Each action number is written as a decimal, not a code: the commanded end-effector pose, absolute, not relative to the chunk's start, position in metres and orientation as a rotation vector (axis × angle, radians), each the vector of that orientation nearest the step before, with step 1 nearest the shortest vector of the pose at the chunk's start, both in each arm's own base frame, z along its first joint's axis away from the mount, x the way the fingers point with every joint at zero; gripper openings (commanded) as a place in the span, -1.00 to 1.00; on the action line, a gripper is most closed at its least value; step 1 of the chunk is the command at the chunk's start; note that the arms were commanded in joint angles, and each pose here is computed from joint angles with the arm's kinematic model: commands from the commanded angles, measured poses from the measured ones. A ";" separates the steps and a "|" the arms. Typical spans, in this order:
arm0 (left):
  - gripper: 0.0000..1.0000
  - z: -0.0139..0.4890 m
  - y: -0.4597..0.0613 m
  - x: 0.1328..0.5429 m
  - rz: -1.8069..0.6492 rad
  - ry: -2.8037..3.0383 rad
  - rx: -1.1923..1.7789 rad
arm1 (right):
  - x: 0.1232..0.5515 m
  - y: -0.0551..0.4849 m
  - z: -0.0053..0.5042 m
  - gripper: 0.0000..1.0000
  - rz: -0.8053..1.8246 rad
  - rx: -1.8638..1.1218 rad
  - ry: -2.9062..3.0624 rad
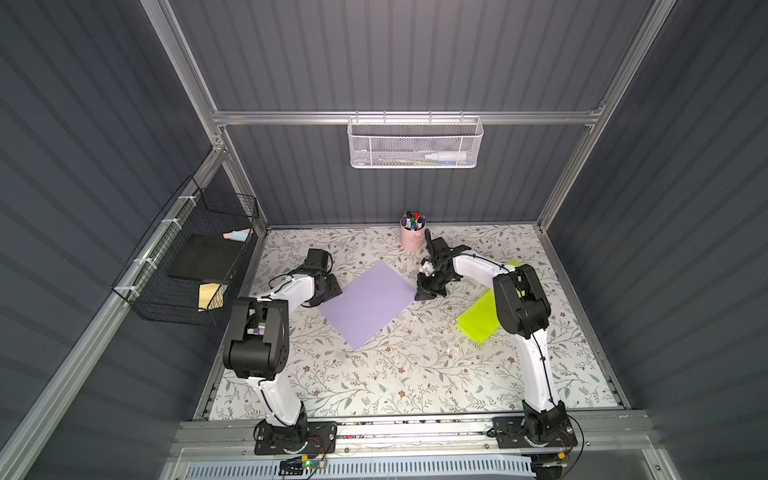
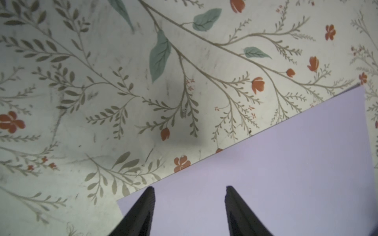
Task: Fold the rectangular paper in half along the long edge
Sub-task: Adjust the paper at the center of the board.
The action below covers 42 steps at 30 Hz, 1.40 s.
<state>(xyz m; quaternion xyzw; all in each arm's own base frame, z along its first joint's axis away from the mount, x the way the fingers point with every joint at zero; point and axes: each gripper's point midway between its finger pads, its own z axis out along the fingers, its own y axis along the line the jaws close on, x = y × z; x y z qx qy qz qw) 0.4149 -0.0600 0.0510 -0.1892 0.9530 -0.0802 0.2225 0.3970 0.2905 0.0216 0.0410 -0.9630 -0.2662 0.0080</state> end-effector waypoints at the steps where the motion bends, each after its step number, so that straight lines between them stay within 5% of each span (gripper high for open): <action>1: -0.05 0.043 -0.072 0.409 -0.206 2.678 -0.446 | 0.406 0.287 0.028 -0.88 -0.767 0.204 -3.042; 6: -0.57 0.024 -0.078 0.390 -0.151 2.745 -0.417 | 0.415 0.296 0.064 -0.86 -0.883 0.230 -3.089; 11: -0.81 0.013 -0.079 0.368 -0.100 2.784 -0.442 | 0.405 0.293 0.090 -0.84 -0.931 0.239 -3.124; 22: -0.99 -0.020 -0.094 0.310 0.004 2.914 -0.448 | 0.357 0.274 0.132 -0.80 -0.972 0.221 -3.183; 31: -1.00 -0.009 -0.110 0.251 -0.065 2.928 -0.568 | 0.308 0.270 0.112 -0.78 -0.974 0.240 -3.131; 42: -0.85 0.087 -0.163 0.298 -0.360 2.674 -0.487 | 0.265 0.289 0.074 -0.77 -0.933 0.178 -3.052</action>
